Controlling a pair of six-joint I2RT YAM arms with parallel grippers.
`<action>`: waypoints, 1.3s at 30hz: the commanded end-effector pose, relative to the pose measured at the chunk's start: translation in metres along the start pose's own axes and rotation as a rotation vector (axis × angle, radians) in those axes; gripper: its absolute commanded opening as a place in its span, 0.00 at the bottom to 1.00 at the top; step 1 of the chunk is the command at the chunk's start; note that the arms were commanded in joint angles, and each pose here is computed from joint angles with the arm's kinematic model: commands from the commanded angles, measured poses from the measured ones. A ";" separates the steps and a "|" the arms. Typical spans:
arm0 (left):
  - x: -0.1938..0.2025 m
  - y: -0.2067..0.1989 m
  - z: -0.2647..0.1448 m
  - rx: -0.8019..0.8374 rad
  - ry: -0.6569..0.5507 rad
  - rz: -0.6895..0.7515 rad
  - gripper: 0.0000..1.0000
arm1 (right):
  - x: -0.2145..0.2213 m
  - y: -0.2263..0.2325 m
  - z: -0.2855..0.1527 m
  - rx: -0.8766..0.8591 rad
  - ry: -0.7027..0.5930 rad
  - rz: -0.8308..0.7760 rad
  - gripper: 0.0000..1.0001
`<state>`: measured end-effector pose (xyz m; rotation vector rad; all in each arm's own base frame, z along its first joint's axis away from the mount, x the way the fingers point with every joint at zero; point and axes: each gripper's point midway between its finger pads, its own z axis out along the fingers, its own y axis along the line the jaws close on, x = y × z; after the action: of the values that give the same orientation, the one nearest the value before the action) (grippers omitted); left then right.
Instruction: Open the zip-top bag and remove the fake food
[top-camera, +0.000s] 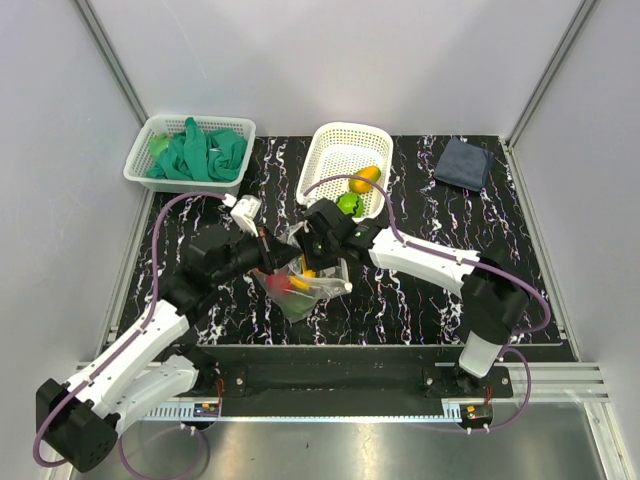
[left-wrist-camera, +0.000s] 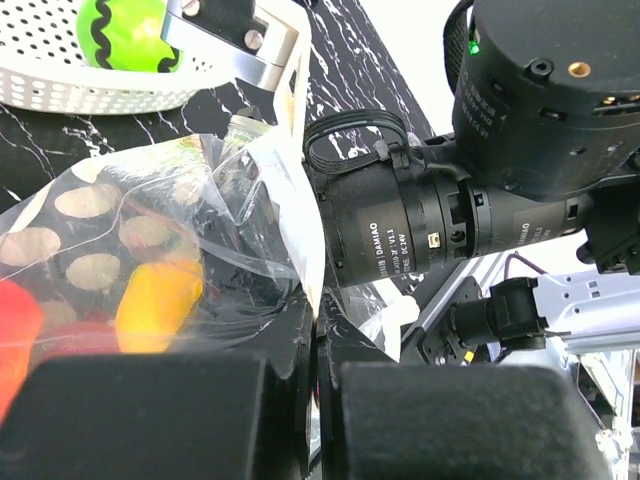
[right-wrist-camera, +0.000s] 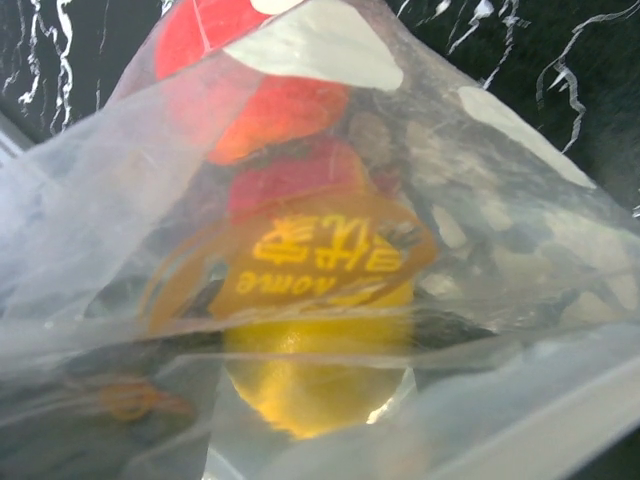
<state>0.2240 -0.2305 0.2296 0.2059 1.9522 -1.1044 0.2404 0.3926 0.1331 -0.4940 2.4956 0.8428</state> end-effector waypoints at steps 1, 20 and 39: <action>0.015 0.046 -0.007 -0.212 0.056 -0.002 0.00 | 0.000 0.045 -0.017 -0.198 0.020 -0.007 0.62; 0.007 0.063 -0.033 -0.334 -0.012 0.025 0.00 | 0.030 0.019 -0.011 -0.148 0.075 0.007 0.59; 0.028 0.061 -0.018 -0.271 0.063 -0.019 0.00 | -0.115 0.062 -0.122 -0.257 -0.360 -0.020 0.54</action>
<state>0.2240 -0.1828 0.1527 0.0471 2.2187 -0.8028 0.2348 0.3971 0.2741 -0.4892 2.1679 1.1535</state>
